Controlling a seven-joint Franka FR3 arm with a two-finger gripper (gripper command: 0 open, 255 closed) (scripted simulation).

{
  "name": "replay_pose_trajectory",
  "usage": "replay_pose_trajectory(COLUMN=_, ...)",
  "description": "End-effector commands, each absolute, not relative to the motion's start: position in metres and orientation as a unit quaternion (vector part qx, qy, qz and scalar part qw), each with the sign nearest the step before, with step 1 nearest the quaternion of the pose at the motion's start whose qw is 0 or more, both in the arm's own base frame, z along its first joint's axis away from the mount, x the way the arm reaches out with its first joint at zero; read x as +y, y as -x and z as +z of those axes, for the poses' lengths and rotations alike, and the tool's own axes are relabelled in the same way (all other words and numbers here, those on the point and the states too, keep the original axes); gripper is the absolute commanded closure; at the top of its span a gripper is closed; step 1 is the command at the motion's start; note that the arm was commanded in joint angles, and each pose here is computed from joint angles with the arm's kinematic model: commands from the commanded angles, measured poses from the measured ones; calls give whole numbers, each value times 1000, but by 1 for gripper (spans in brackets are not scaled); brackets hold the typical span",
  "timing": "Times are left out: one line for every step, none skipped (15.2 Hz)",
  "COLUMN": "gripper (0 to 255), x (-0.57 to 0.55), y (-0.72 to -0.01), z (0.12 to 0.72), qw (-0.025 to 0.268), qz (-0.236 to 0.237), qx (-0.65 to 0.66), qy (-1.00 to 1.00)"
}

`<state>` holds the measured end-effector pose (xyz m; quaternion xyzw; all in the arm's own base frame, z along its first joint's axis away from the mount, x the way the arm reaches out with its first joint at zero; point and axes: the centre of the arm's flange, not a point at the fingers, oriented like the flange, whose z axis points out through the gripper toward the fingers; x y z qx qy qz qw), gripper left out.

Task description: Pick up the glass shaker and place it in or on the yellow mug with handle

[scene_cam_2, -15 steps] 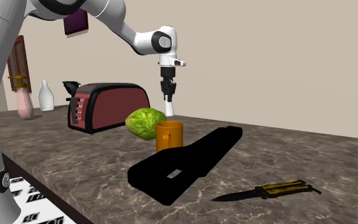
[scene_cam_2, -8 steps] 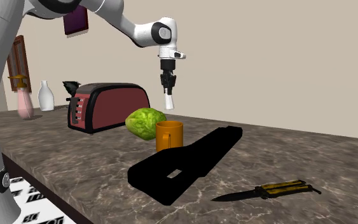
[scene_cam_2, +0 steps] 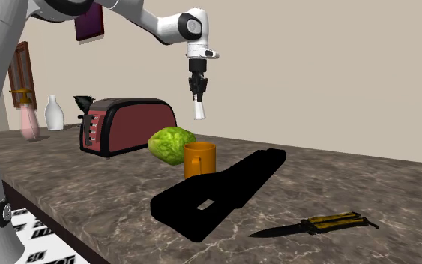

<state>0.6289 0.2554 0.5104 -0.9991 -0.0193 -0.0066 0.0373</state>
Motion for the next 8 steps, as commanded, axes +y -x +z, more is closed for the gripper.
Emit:
replay_pose_trajectory(gripper=255, x=256, y=-630, z=521, qw=37, qz=-6, qx=-19, qy=999)
replay_pose_trajectory(gripper=255, x=256, y=-630, z=526, qw=37, qz=-6, qx=-19, qy=999)
replay_pose_trajectory(gripper=255, x=256, y=-630, z=531, qw=37, qz=-6, qx=-19, qy=999)
replay_pose_trajectory(gripper=255, x=256, y=-630, z=535, qw=37, qz=-6, qx=-19, qy=999)
replay_pose_trajectory(gripper=255, x=244, y=-625, z=536, qw=37, qz=-6, qx=-19, qy=999)
replay_pose_trajectory(gripper=255, x=232, y=-620, z=538, qw=37, qz=-6, qx=-19, qy=999)
replay_pose_trajectory(gripper=255, x=220, y=-615, z=539, qw=37, qz=-6, qx=-19, qy=999)
replay_pose_trajectory(gripper=255, x=208, y=-610, z=541, qw=37, qz=-6, qx=-19, qy=999)
